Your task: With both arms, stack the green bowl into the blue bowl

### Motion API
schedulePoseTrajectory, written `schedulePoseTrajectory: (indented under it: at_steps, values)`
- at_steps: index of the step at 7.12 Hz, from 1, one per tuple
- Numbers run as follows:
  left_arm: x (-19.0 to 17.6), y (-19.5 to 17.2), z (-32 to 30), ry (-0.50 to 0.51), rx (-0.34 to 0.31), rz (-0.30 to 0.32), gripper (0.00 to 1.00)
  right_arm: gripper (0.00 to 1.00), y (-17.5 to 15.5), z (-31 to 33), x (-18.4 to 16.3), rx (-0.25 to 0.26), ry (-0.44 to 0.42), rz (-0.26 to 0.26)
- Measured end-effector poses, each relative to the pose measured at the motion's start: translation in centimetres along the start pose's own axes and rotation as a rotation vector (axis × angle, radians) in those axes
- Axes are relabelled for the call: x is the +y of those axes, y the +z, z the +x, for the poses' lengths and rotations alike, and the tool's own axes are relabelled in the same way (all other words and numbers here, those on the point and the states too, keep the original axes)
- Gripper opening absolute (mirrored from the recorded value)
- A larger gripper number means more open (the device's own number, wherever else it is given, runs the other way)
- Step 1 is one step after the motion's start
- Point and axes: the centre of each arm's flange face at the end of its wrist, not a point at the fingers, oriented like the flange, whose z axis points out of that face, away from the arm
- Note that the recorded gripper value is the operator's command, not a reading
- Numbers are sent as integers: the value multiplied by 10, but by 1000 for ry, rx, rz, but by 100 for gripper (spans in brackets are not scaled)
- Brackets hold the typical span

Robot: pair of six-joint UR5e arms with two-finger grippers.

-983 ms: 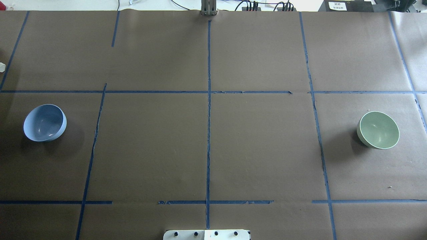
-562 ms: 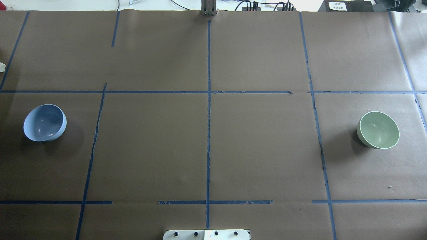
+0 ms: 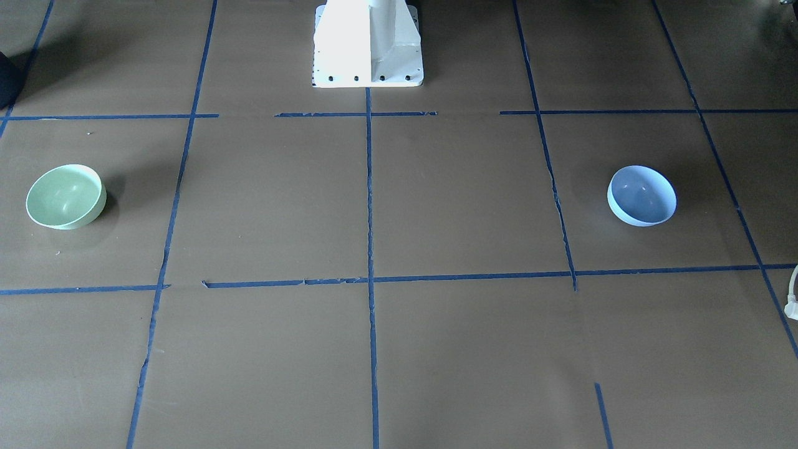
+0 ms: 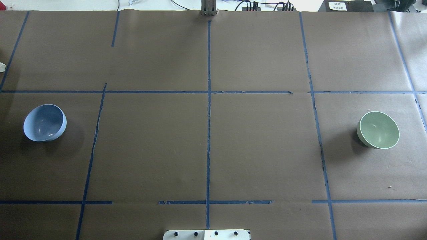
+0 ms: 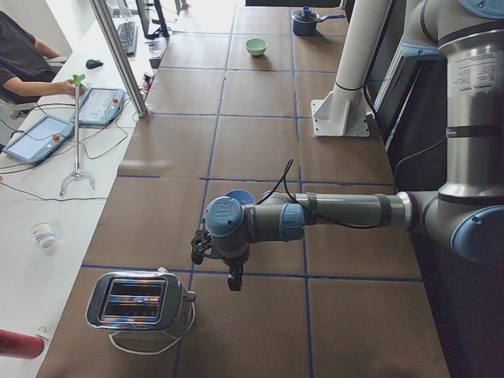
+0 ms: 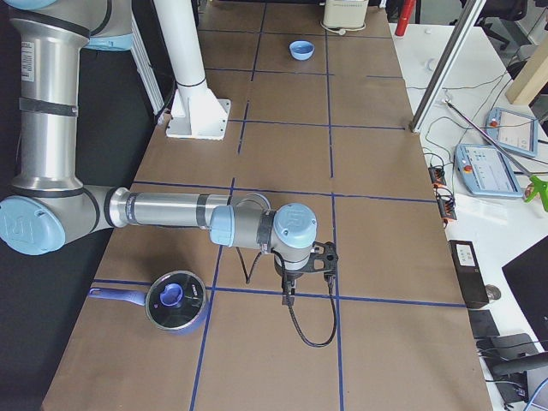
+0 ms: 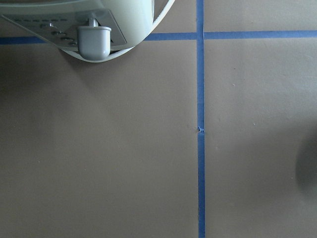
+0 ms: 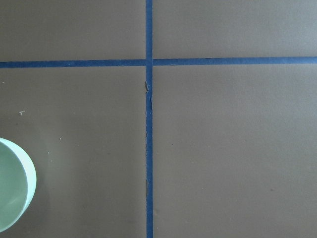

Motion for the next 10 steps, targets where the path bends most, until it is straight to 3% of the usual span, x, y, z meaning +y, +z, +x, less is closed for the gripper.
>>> schedulePoseTrajectory:
  at_steps: [4, 6, 8, 10]
  values:
    - [-4, -7, 8, 9, 8, 19, 100, 100, -12, -12, -4, 2, -26, 26]
    - [-14, -22, 42, -20, 53, 69, 100, 100, -20, -20, -6, 4, -42, 41]
    - [-27, -6, 99, -74, 110, 109, 100, 100, -27, -27, -14, 6, -58, 56]
    - [-33, 35, 149, -121, 149, 130, 100, 100, -36, -36, -22, 7, -74, 74]
